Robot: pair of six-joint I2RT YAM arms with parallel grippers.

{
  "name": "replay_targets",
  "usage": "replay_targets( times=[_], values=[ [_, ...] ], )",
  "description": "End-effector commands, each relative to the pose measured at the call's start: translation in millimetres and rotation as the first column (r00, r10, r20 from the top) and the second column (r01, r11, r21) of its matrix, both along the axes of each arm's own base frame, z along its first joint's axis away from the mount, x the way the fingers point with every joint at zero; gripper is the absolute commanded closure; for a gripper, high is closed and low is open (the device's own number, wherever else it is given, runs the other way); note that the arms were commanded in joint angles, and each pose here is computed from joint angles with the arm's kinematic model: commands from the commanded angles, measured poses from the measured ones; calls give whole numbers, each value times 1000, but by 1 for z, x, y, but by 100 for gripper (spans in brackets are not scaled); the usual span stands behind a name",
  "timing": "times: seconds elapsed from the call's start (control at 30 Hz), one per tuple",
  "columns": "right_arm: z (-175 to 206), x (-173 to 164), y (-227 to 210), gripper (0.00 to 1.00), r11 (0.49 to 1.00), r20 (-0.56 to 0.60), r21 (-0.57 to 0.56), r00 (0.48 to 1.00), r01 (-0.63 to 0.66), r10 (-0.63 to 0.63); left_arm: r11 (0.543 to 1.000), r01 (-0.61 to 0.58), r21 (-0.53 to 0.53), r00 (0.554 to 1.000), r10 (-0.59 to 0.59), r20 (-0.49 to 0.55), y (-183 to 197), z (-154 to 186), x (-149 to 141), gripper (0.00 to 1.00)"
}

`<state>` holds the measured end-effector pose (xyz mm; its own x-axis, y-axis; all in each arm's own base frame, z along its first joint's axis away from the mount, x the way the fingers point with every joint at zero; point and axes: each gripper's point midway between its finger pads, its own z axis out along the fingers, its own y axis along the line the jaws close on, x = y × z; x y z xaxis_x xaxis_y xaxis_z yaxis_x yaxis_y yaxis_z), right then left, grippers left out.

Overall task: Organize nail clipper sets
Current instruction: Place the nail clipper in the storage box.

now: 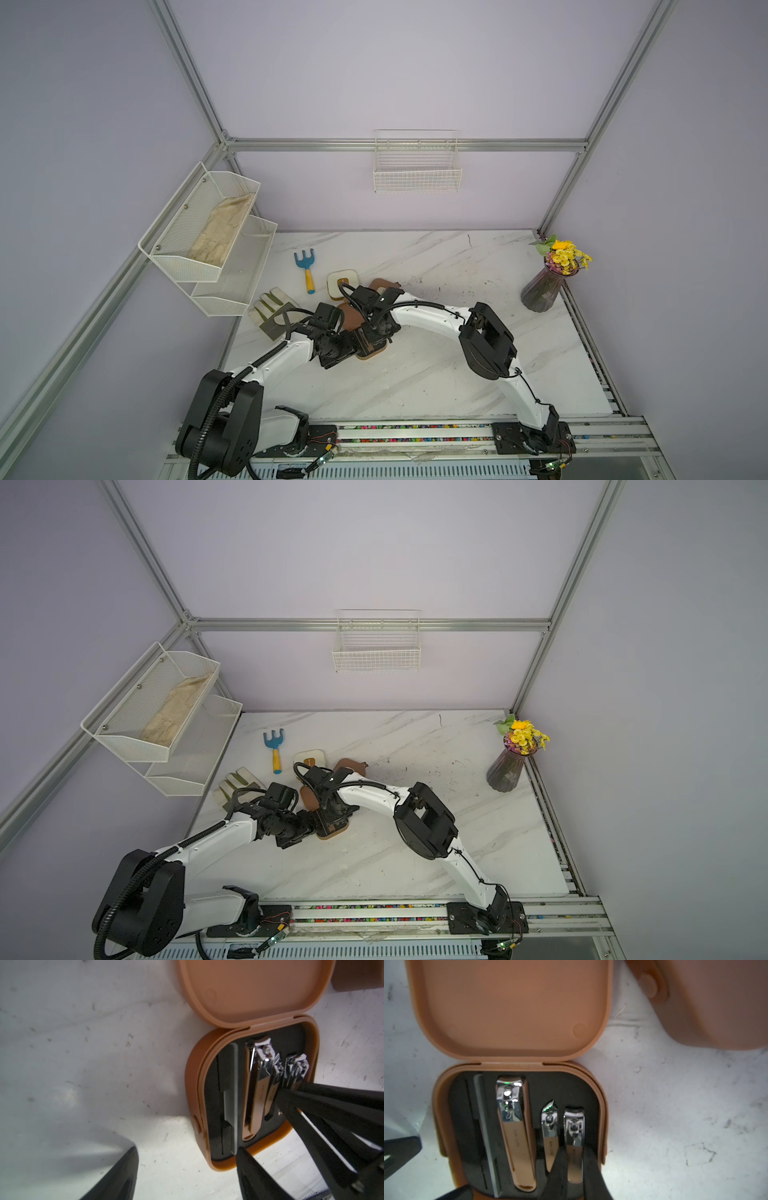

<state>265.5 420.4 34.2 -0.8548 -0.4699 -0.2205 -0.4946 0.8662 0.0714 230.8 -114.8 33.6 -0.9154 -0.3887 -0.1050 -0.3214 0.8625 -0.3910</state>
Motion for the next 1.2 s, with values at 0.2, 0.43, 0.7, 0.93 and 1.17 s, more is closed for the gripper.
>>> replay_targets(
  times=[0.2,0.43,0.7,0.93,1.17],
  values=[
    [-49,-25,-15,91,993,-88,-110,995,33,-43,1000,3,-19,999,-3,41,-6,10,14,27],
    [-57,-26,-11,91,993,-94,-84,991,85,-93,1000,6,-21,999,-5,34,-7,7,15,27],
    [-73,-35,-17,91,989,-131,-119,986,85,-101,1000,10,-21,999,-9,31,-8,6,14,28],
    [-92,-48,-37,91,976,-160,-216,984,43,-79,1000,12,-24,999,-11,32,-8,6,14,28],
    [-109,-58,-57,90,952,-178,-306,982,5,-63,1000,9,-25,1000,-9,29,-8,5,13,28]
  ],
)
